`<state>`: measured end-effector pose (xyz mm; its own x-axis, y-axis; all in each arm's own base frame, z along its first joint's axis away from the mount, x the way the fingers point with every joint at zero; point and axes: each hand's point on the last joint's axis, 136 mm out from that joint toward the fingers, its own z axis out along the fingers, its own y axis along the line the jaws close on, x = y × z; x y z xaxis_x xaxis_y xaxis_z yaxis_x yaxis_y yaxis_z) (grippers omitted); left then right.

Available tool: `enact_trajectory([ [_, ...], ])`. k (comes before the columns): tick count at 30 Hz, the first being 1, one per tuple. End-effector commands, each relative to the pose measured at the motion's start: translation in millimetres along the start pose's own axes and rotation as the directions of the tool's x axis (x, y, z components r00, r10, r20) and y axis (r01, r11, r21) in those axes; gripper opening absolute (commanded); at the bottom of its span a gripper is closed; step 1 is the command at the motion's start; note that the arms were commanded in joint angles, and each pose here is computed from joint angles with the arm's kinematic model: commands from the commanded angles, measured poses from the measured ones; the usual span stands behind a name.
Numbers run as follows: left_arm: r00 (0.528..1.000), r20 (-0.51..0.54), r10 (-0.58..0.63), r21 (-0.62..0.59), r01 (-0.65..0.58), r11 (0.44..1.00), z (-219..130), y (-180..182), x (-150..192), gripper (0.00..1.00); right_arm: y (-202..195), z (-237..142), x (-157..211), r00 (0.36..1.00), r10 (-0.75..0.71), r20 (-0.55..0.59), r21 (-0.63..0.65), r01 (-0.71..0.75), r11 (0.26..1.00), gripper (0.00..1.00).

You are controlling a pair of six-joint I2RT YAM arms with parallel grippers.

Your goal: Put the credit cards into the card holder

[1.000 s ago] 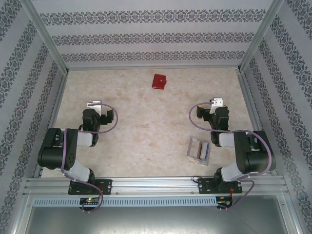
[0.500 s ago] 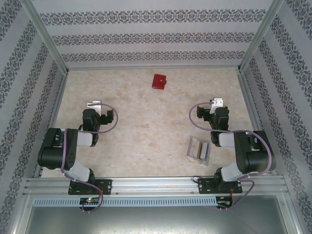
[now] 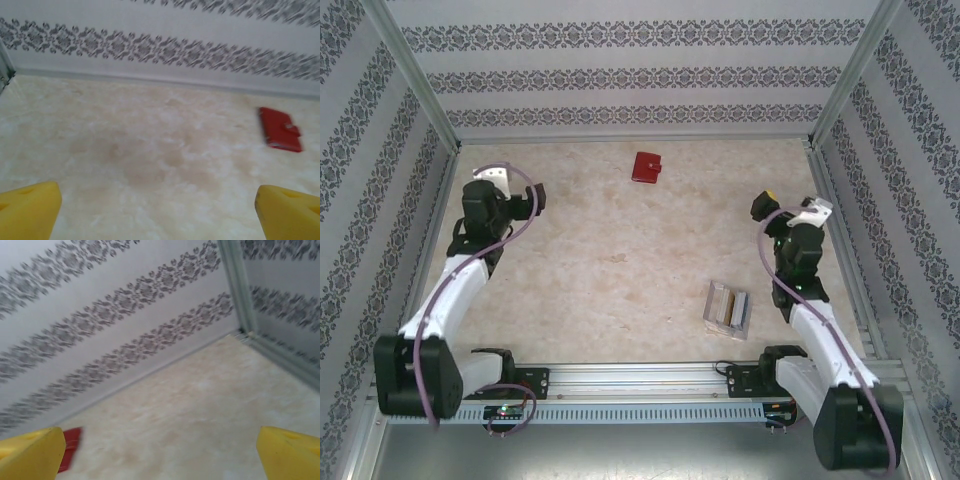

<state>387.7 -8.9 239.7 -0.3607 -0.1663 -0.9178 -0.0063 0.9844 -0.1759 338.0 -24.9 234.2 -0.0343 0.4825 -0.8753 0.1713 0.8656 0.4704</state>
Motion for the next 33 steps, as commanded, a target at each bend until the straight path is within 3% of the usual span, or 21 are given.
enact_trajectory([
  [1, 0.971, -0.109, -0.214, 0.092, 0.225, 0.970, -21.5, -19.2, 36.9, 1.00, 4.4, -18.1, 61.8, 0.927, 0.201, -0.317, 0.022, -0.204, 0.979, 0.98],
  [2, 0.913, -0.077, -0.401, 0.041, 0.405, 0.913, -26.7, -10.7, 37.2, 0.99, 4.0, -25.9, 72.0, 0.903, 0.186, -0.387, 0.065, -0.174, 0.983, 0.98],
  [3, 0.817, -0.052, -0.574, -0.050, 0.572, 0.819, -32.1, 4.1, 47.6, 1.00, 2.8, -33.3, 83.2, 0.883, 0.165, -0.440, 0.104, -0.133, 0.986, 0.98],
  [5, 0.681, -0.032, -0.731, -0.112, 0.725, 0.680, -39.7, 13.2, 66.5, 1.00, 3.5, -47.1, 101.5, 0.836, 0.120, -0.535, 0.152, -0.044, 0.987, 0.98],
  [7, 0.689, -0.083, -0.720, -0.044, 0.720, 0.693, -39.7, -3.2, 68.5, 0.99, 5.9, -62.8, 114.8, 0.775, 0.082, -0.627, 0.191, 0.051, 0.980, 0.98],
  [8, 0.709, -0.117, -0.695, -0.074, 0.692, 0.718, -42.4, -8.5, 72.2, 1.00, 7.1, -71.7, 121.5, 0.739, 0.072, -0.670, 0.217, 0.103, 0.971, 0.98],
  [11, 0.829, -0.248, -0.501, -0.137, 0.482, 0.865, -55.5, -31.5, 75.1, 1.00, 24.7, -91.2, 141.3, 0.625, -0.050, -0.779, 0.168, 0.285, 0.943, 0.98],
  [13, 0.857, -0.348, -0.381, -0.122, 0.361, 0.924, -59.8, -51.9, 81.4, 1.00, 39.0, -101.3, 151.8, 0.561, -0.147, -0.815, 0.119, 0.410, 0.904, 0.98],
  [15, 0.822, -0.480, -0.307, -0.080, 0.308, 0.948, -58.8, -76.2, 96.7, 1.00, 50.3, -111.0, 162.7, 0.501, -0.212, -0.839, 0.091, 0.513, 0.853, 0.98],
  [18, 0.722, -0.668, -0.178, 0.012, 0.249, 0.968, -60.0, -114.1, 122.4, 1.00, 59.7, -120.4, 172.2, 0.441, -0.243, -0.864, 0.092, 0.612, 0.785, 0.98],
  [21, 0.677, -0.732, -0.077, 0.003, 0.116, 0.993, -62.8, -113.2, 136.5, 1.00, 63.1, -129.2, 177.9, 0.435, -0.181, -0.882, 0.149, 0.622, 0.769, 0.89],
  [24, 0.690, -0.723, -0.043, -0.013, 0.049, 0.999, -56.8, -104.4, 136.4, 1.00, 57.1, -139.3, 184.4, 0.454, -0.099, -0.885, 0.207, 0.577, 0.790, 0.87],
  [26, 0.691, -0.721, -0.053, -0.012, 0.064, 0.998, -56.1, -106.6, 135.4, 1.00, 54.2, -143.4, 191.7, 0.481, -0.043, -0.875, 0.244, 0.516, 0.821, 0.82],
  [29, 0.699, -0.713, -0.045, 0.032, 0.097, 0.995, -56.6, -115.0, 134.5, 1.00, 57.1, -152.8, 204.5, 0.467, 0.051, -0.883, 0.278, 0.432, 0.858, 0.79],
  [33, 0.694, -0.720, -0.014, 0.025, 0.046, 0.999, -59.4, -107.3, 136.5, 1.00, 61.5, -159.2, 222.0, 0.461, 0.084, -0.883, 0.288, 0.393, 0.873, 0.63],
])
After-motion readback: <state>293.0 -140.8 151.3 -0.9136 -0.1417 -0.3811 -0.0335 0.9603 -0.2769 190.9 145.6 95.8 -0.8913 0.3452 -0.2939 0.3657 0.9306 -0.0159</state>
